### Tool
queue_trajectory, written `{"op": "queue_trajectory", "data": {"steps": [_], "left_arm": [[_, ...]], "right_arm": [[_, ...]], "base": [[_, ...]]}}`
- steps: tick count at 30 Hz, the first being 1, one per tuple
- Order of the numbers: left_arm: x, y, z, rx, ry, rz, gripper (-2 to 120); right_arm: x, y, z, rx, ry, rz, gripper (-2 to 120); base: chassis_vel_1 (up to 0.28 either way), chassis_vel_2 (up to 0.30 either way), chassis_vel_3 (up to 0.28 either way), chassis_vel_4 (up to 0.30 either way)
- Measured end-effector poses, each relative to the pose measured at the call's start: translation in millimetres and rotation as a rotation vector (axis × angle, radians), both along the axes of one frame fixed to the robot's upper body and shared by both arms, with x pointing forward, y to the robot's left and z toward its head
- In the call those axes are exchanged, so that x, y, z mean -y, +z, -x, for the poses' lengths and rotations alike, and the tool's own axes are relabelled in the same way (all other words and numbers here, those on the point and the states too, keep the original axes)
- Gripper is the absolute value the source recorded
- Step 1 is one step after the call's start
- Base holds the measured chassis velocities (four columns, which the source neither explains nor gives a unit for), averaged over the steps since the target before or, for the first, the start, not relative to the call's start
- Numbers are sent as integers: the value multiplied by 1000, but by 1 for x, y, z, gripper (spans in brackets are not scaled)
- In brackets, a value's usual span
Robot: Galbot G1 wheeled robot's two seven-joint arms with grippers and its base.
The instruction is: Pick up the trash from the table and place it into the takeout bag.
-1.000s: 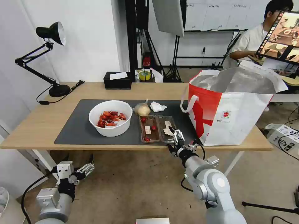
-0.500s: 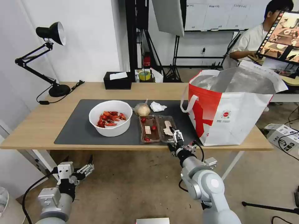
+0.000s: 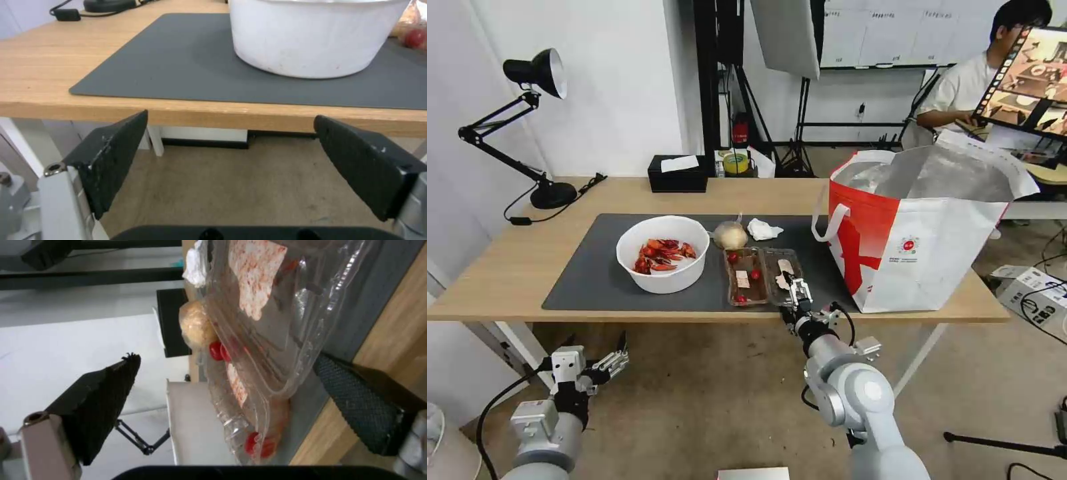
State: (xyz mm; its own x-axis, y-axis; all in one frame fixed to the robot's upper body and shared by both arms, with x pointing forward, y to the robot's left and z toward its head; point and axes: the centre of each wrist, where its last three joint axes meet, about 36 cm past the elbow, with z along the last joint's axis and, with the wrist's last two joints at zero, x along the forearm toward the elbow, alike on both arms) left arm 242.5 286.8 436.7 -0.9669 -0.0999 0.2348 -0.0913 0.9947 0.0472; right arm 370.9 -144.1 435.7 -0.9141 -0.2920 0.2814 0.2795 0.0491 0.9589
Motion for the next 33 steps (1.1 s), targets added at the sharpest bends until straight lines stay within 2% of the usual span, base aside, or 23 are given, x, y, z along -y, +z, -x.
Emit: {"op": "queue_trajectory", "data": {"steps": [33], "left_arm": [[2,0,4,9,-2,4,100]], "right_arm": [[2,13,3,31,-49,15,100]], "base": [[0,0,0,0]]}}
